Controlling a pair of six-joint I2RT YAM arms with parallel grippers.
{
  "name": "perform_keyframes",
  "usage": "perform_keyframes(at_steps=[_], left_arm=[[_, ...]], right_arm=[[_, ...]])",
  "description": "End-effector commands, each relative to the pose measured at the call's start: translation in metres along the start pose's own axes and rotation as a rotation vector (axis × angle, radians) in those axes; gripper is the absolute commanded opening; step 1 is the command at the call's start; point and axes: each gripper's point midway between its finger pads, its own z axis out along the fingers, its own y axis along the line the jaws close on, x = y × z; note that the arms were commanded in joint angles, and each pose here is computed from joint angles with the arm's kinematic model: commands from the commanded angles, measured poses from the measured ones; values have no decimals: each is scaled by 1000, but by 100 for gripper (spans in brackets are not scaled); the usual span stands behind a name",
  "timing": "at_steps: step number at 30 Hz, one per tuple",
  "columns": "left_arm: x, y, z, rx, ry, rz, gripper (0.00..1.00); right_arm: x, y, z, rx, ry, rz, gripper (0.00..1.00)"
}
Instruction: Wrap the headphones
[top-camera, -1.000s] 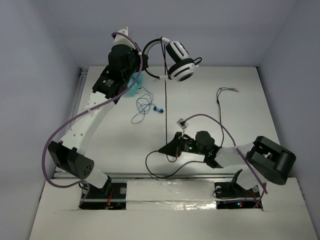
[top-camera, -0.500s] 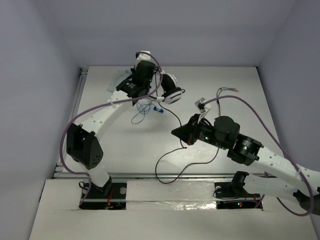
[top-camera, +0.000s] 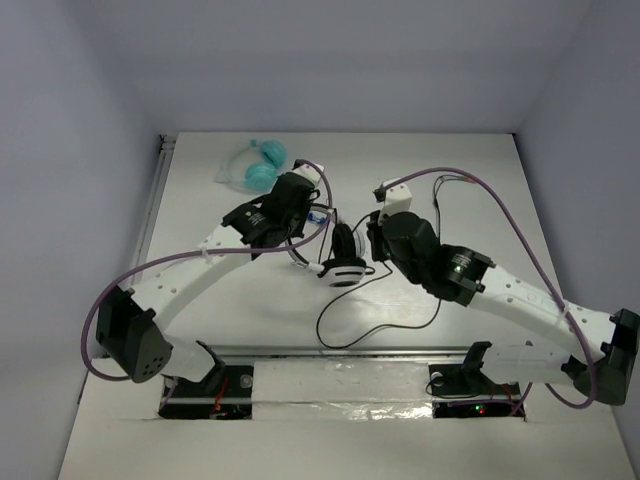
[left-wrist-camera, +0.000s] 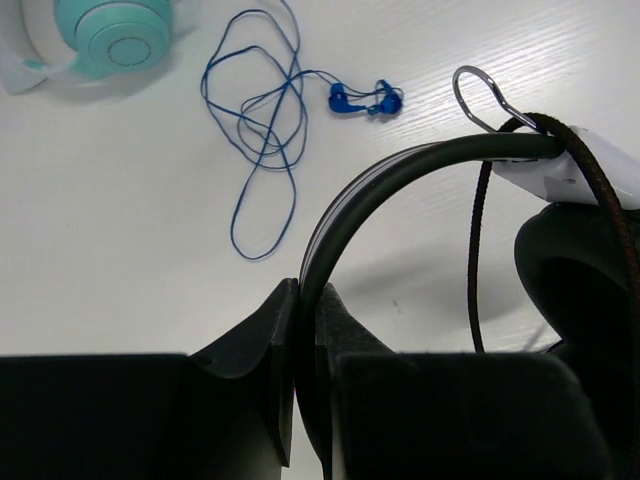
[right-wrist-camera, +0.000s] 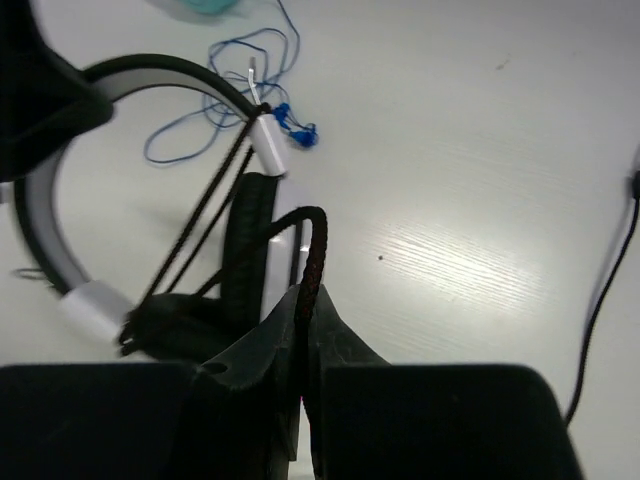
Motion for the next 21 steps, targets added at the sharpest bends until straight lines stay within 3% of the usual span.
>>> perform_keyframes(at_steps=[1,5,8,13,17,21], left_arm=[[-28,-18,-26,157,-114,-37,0],[-9,-33,-17,222,-28,19,0],[-14,-60,-33,409,-71,32,0],[-39,-62,-53,560,-151,-28,0],[-59,-68,-78,686,-223,-53,0],[-81,-54,-88,664,-274,-99,0]], right_arm=[[-27,-14,1,84,-62,-39,0],[-35,-7,3,52,-82,-43,0],[-38,-32,9,178,-84,-54,0],[-38,-66,15,300,-131,35,0],[-29,-64,24,228,-129,99,13],[-19,-56,32,126,-135,171,17]])
